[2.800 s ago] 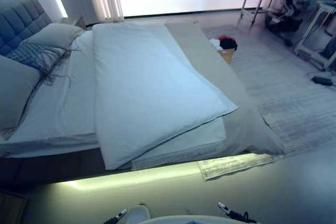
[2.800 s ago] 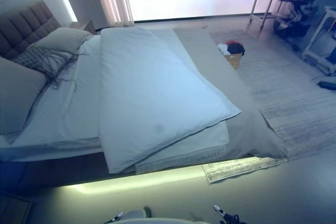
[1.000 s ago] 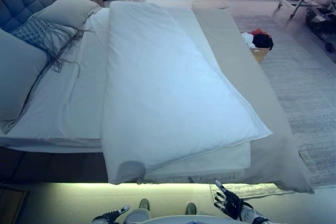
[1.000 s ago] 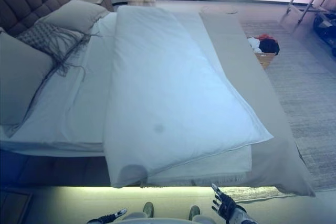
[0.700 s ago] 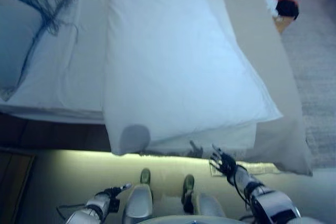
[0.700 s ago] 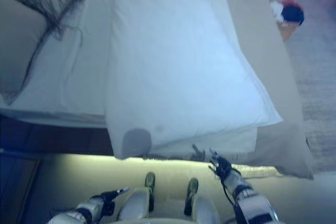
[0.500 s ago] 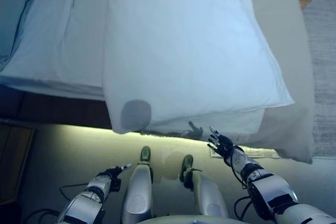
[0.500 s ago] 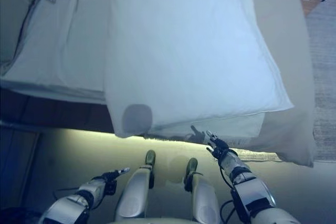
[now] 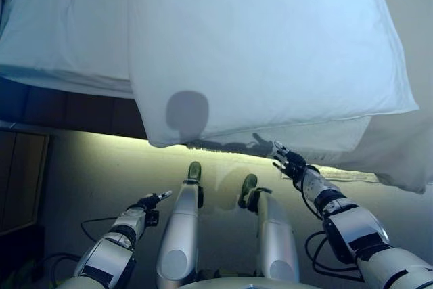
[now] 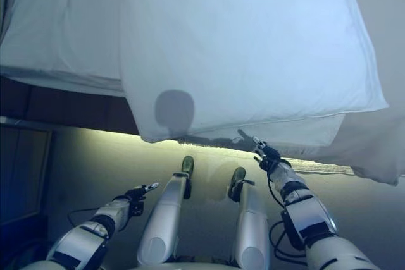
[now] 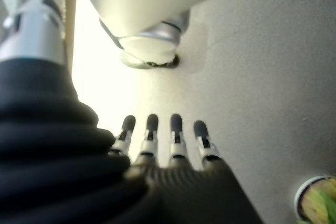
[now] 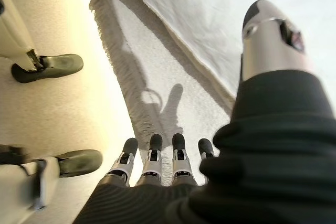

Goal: Make the bed neatly

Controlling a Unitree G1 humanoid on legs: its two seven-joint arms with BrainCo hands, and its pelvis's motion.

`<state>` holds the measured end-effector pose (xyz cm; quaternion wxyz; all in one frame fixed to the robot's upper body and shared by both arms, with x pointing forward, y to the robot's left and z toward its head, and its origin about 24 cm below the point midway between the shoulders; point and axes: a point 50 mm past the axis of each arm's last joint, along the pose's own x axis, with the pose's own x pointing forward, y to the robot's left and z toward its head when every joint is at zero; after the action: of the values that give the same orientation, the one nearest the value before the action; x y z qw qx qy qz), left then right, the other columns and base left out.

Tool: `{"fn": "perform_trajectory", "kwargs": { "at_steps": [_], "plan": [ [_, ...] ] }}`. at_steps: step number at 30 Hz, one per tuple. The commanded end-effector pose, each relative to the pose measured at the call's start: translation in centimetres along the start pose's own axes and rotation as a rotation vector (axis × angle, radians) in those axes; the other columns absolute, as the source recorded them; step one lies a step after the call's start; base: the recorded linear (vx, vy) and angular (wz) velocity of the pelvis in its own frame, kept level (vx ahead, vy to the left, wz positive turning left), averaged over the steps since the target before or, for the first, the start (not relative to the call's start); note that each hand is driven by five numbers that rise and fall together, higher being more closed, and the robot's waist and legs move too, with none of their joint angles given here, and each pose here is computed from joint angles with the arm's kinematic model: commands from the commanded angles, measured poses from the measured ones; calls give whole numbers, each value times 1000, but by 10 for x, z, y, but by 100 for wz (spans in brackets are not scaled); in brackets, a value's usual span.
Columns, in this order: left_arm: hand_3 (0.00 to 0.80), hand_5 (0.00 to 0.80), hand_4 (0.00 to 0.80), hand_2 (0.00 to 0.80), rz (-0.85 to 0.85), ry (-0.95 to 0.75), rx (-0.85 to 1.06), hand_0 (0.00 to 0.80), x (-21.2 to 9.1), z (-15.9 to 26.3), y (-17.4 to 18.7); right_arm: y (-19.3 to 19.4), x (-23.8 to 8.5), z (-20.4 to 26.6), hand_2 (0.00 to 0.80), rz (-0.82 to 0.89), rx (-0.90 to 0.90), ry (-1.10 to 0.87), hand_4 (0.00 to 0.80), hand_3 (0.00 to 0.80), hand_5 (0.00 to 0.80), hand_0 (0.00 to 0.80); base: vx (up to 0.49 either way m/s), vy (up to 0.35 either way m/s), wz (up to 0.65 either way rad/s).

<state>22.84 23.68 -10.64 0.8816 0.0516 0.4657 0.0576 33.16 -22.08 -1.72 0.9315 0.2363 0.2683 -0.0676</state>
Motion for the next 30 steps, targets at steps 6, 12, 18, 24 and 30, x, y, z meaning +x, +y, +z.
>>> {"fn": "perform_trajectory", "kwargs": {
  "at_steps": [6,12,18,24,30],
  "plan": [
    [0,0,0,0,-17,62,-26,0,-4,-41,1,11,-8,75,0,128,-58,-241,0,0,0,0,-13,6,6],
    [0,0,0,0,-26,72,-33,0,-7,-59,5,30,-13,109,0,194,-128,-322,0,0,0,0,2,1,1],
    [0,0,0,0,-30,62,-37,0,-8,-61,5,53,-20,135,0,268,-178,-400,0,0,0,0,7,1,2],
    [0,0,0,0,-19,73,-31,0,-9,-65,8,67,-27,155,0,302,-180,-450,0,0,0,0,0,0,0],
    [0,0,0,0,1,76,-24,0,-10,-67,12,79,-29,163,0,351,-142,-465,0,0,0,0,0,0,0]
  ]
}}
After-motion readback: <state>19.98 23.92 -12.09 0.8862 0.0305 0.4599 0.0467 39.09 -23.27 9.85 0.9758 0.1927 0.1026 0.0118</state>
